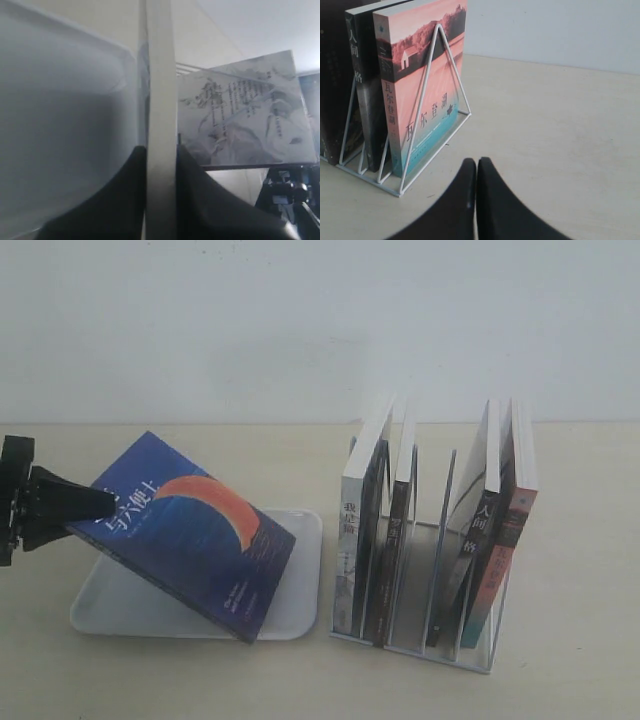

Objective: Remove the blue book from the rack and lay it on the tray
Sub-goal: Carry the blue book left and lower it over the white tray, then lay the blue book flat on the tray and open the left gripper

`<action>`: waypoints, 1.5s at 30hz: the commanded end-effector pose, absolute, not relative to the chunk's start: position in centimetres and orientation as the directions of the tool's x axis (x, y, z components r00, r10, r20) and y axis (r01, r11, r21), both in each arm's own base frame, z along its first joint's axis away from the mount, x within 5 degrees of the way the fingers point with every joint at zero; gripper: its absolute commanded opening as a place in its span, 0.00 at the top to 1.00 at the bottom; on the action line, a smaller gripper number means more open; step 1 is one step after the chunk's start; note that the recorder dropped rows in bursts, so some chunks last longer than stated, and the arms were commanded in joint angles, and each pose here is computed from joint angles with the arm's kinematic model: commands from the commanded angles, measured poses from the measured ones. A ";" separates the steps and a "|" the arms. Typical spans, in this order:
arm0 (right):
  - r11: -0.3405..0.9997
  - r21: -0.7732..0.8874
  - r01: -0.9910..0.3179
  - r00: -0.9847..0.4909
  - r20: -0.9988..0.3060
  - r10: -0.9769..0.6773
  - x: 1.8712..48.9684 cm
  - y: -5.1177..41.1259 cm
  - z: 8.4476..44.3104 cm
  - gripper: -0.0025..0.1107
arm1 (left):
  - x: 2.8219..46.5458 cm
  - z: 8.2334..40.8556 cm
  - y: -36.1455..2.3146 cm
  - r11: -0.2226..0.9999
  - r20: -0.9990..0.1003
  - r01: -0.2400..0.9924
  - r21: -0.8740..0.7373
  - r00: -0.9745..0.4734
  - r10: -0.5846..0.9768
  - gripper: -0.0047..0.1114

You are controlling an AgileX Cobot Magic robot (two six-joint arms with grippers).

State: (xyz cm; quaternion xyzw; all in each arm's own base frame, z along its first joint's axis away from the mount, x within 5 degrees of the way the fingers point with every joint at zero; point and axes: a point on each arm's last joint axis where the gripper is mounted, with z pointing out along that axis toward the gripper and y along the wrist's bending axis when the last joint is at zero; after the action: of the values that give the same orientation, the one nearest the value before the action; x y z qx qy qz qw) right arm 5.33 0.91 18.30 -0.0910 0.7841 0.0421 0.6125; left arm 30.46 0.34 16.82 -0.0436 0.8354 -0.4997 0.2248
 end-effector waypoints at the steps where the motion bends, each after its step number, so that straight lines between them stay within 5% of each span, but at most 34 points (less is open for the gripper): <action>1: 0.979 -0.056 -0.196 -0.216 -0.971 -0.099 5.3 0.9 18.4 0.98 | 30.4 16.9 0.2 0.481 -0.305 0.128 -0.868 -0.900 -0.312 0.92; 16: 0.979 -0.056 -0.196 -0.216 -0.971 -0.099 5.3 0.9 18.4 0.98 | 31.3 17.1 -0.9 0.440 -0.249 0.050 -0.897 -0.879 -0.407 0.91; 33: 0.979 -0.056 -0.196 -0.216 -0.971 -0.099 5.3 0.9 18.4 0.98 | 31.6 17.1 -1.0 0.444 -0.250 0.035 -0.896 -0.865 -0.436 0.43; 45: 0.979 -0.056 -0.196 -0.216 -0.971 -0.099 5.3 0.9 18.4 0.98 | 32.0 17.5 -0.3 0.439 -0.231 0.009 -0.898 -0.859 -0.456 0.40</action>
State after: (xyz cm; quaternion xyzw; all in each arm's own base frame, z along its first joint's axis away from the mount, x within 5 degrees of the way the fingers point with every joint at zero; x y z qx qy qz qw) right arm 5.33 0.91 18.30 -0.0910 0.7841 0.0421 0.6125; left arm 31.93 -0.15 17.16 -0.1306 0.8229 -0.4988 0.2385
